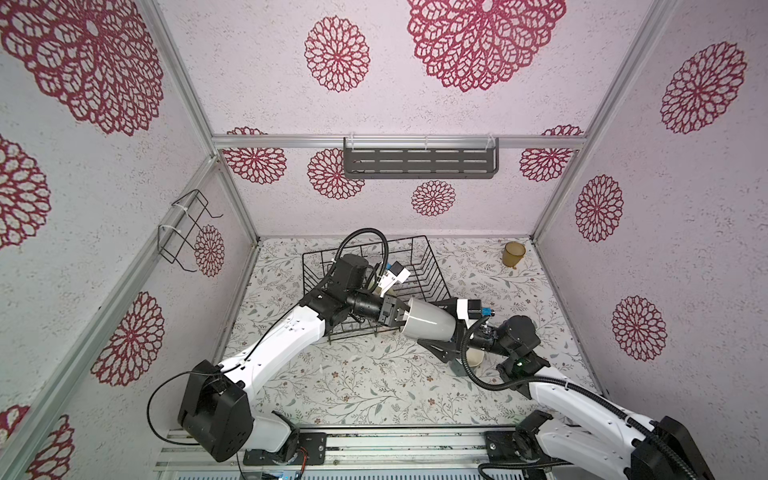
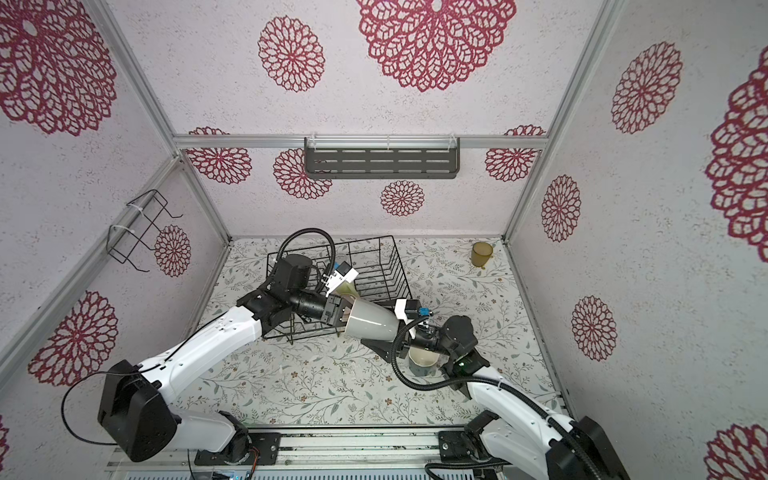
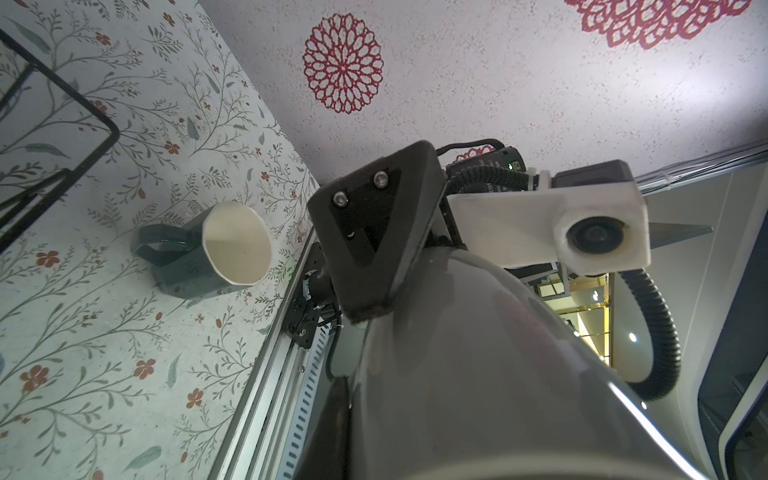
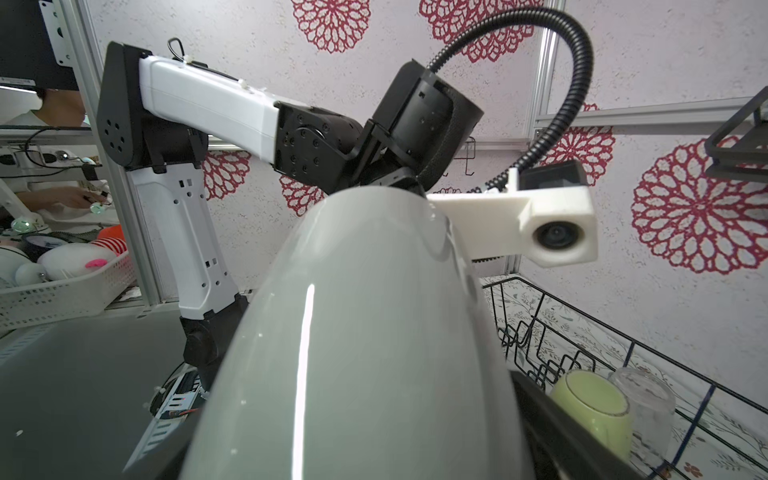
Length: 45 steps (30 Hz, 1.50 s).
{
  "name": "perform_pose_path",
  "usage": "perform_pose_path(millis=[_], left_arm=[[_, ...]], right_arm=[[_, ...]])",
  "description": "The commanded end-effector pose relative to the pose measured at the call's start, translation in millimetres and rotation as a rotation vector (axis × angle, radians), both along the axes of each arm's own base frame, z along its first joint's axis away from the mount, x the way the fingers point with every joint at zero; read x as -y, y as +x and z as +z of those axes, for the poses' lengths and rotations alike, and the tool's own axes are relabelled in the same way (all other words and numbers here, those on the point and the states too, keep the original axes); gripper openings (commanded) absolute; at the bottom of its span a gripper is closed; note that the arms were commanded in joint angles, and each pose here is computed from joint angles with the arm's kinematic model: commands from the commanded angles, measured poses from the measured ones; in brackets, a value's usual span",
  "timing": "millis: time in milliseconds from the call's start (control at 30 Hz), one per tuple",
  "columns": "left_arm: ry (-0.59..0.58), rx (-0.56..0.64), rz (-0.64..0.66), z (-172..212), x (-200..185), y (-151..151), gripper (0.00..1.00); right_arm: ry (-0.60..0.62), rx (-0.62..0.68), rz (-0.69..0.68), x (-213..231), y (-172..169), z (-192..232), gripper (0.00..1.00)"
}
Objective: Load the cups into the dish rack
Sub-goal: 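Grasp the cream mug with the right gripper beside the left gripper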
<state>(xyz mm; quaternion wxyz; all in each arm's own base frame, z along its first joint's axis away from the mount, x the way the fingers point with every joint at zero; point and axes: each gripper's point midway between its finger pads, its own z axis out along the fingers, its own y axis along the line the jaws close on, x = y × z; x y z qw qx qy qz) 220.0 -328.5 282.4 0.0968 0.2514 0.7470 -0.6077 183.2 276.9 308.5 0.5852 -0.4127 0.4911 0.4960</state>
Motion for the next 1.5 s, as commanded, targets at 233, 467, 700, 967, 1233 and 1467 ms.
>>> perform_pose_path(millis=[233, 467, 700, 967, 1233, 1467], left_arm=[[-0.086, 0.085, -0.042, 27, 7, 2, 0.06], [-0.086, 0.093, -0.021, 25, 5, 8, 0.11], [-0.097, 0.088, 0.011, 27, -2, 17, 0.09], [-0.101, 0.1, 0.009, 31, -5, 14, 0.08], [-0.09, 0.08, 0.0, 26, -5, 13, 0.05], [-0.075, 0.092, -0.001, 24, -7, 11, 0.12]], right_arm=[[0.107, 0.038, 0.031, -4, 0, 34, 0.84], [0.121, 0.017, 0.063, -6, -3, 37, 0.76], [0.103, 0.059, 0.037, -3, -4, 38, 0.9], [0.101, 0.035, 0.026, -5, 2, 40, 0.99], [0.133, -0.002, 0.069, -12, 7, 44, 0.95], [0.186, -0.024, 0.147, -15, 2, 55, 0.81]])
